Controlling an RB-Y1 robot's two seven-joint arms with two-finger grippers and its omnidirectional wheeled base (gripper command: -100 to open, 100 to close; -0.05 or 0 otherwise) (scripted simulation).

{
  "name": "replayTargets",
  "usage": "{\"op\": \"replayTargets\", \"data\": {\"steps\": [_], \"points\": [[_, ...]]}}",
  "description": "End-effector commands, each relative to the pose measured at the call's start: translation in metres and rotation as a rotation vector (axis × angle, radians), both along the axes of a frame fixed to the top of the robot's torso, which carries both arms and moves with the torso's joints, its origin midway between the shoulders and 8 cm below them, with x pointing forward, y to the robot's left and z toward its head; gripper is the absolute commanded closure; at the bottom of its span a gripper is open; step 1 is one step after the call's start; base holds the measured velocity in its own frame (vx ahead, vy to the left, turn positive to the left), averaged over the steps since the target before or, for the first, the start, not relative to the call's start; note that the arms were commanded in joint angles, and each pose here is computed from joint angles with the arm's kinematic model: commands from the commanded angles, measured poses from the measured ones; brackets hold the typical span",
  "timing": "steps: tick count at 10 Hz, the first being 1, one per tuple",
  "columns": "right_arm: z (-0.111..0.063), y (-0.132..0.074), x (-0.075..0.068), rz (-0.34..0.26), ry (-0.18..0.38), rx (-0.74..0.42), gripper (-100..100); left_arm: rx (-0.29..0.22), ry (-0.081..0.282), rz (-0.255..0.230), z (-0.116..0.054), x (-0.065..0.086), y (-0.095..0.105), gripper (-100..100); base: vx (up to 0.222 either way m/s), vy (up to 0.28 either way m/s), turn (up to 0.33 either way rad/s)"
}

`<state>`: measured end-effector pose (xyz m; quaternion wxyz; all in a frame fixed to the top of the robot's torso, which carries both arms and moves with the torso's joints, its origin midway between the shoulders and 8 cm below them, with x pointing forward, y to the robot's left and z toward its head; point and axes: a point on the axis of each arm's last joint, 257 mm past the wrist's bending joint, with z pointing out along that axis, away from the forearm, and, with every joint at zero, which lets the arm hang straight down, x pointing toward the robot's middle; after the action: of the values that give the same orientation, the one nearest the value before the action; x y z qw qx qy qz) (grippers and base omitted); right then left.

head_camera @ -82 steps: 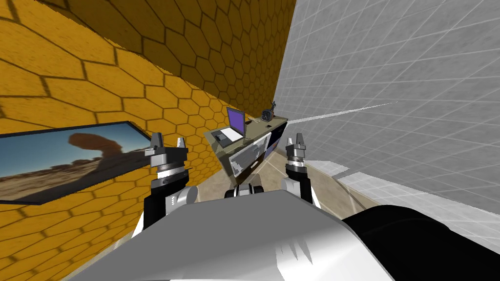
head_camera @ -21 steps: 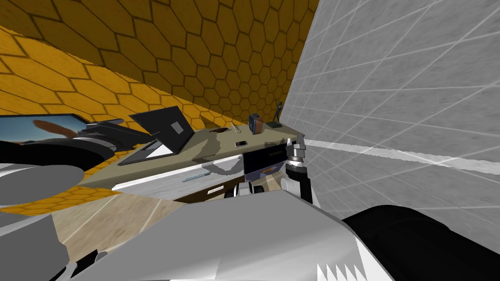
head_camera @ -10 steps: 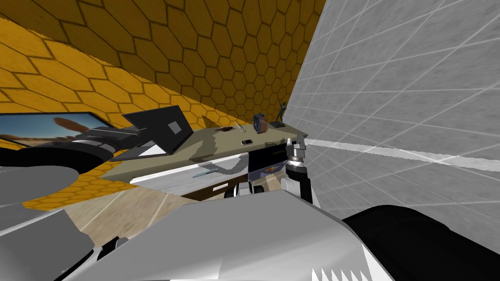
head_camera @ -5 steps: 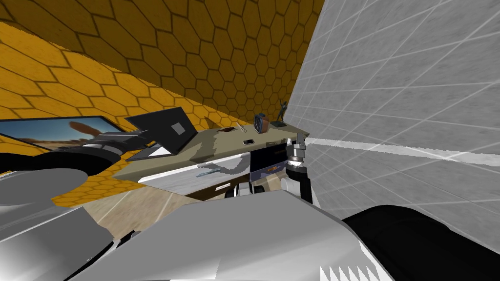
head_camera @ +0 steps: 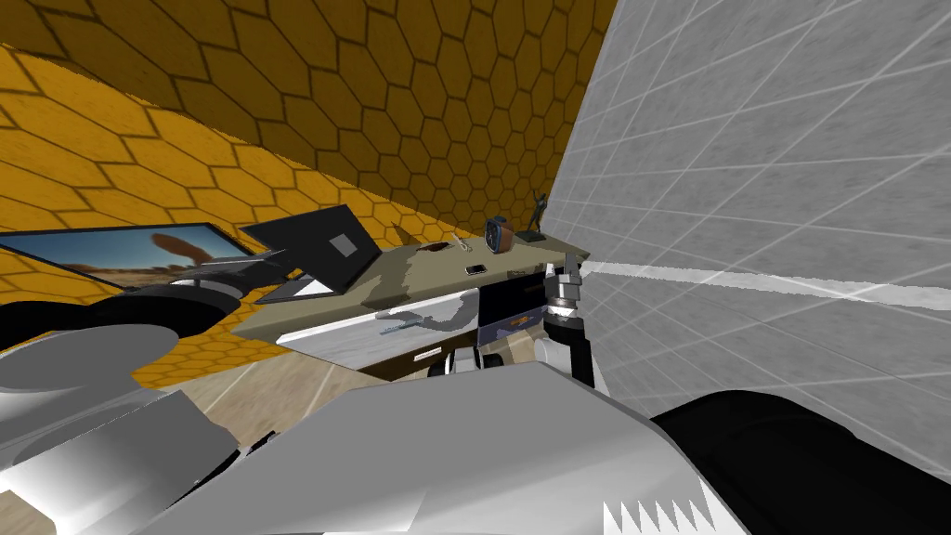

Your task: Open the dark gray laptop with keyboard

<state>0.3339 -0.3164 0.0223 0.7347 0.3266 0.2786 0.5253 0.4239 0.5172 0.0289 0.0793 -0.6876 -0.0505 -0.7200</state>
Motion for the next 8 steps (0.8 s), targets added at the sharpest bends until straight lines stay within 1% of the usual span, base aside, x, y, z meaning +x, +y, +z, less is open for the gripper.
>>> {"op": "replayTargets", "data": {"steps": [1, 8], "points": [[0.000, 0.000, 0.000, 0.000, 0.000, 0.000, 0, -0.084, -0.006, -0.003, -0.018, 0.004, 0.002, 100, -0.006, 0.037, 0.020], [0.000, 0.000, 0.000, 0.000, 0.000, 0.000, 0, -0.381, -0.025, -0.006, -0.085, 0.015, 0.002, 100, -0.012, 0.045, 0.015]]}}
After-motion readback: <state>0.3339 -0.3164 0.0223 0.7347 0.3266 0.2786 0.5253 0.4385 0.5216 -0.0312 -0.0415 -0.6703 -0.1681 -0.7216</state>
